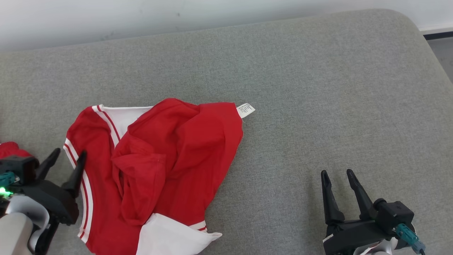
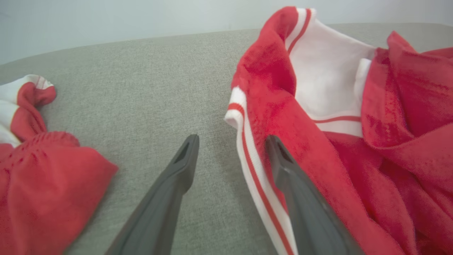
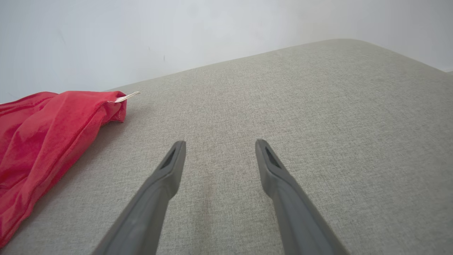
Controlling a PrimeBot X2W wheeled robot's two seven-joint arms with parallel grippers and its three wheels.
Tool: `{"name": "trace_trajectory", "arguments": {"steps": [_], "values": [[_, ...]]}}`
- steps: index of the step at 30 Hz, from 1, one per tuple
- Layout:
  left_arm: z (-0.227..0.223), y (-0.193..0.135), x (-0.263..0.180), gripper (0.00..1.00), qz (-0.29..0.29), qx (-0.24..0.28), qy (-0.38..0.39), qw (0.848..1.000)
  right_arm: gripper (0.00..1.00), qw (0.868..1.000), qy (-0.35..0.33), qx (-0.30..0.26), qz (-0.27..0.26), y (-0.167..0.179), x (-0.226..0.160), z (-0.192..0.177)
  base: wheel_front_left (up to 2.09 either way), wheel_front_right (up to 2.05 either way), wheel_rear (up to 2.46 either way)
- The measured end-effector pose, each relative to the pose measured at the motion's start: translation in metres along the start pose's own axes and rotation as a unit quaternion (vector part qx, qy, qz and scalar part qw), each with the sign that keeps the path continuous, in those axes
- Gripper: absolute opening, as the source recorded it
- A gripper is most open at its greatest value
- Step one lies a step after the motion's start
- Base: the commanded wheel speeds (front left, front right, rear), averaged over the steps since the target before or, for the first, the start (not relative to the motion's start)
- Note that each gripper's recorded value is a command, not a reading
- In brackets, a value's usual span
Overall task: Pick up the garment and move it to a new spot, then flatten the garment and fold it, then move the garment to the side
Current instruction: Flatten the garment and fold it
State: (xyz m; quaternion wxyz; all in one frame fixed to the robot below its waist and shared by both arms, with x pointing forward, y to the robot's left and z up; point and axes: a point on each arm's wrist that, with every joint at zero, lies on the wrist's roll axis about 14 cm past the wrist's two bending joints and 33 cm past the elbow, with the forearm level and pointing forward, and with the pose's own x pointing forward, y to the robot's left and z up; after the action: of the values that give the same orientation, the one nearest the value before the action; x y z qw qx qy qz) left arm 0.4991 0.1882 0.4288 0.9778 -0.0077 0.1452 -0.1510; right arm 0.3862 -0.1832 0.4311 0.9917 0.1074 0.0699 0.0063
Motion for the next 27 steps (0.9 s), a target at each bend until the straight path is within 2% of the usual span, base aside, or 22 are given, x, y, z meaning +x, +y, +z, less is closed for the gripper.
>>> {"name": "trace_trajectory", "arguments": {"steps": [1,6,17,21,22,23,24,27], "values": [[0.000,0.002,0.000,0.00,0.003,0.001,-0.001,1.000,1.00,1.000,0.000,-0.001,0.000,0.000,0.000,0.000,0.00,0.00,0.00],[0.008,0.003,0.004,0.00,0.006,-0.001,-0.011,1.000,1.00,1.000,-0.001,-0.004,0.001,0.000,0.001,0.001,0.00,0.00,0.00],[0.118,-0.013,0.043,0.00,-0.034,0.050,-0.129,0.990,1.00,1.000,-0.005,-0.010,-0.001,-0.002,0.002,0.004,0.00,0.00,0.00],[0.139,-0.012,0.053,0.00,-0.034,0.057,-0.147,0.987,1.00,1.000,-0.004,-0.010,-0.011,-0.008,-0.001,0.004,0.00,0.00,0.00],[0.134,-0.010,0.056,0.28,-0.032,0.061,-0.140,0.988,1.00,1.000,-0.003,-0.011,-0.012,-0.009,-0.002,0.003,0.00,0.00,0.00],[0.129,-0.010,0.058,0.96,-0.031,0.064,-0.132,0.989,1.00,1.000,-0.003,-0.010,-0.014,-0.010,-0.002,0.003,0.00,0.00,0.00],[0.125,-0.009,0.060,1.00,-0.029,0.064,-0.126,0.990,1.00,1.000,-0.003,-0.009,-0.016,-0.011,-0.003,0.003,0.00,0.00,0.00],[0.119,-0.009,0.063,1.00,-0.029,0.063,-0.119,0.990,1.00,1.000,-0.004,-0.008,-0.022,-0.015,-0.005,0.004,0.00,0.00,0.00]]}}
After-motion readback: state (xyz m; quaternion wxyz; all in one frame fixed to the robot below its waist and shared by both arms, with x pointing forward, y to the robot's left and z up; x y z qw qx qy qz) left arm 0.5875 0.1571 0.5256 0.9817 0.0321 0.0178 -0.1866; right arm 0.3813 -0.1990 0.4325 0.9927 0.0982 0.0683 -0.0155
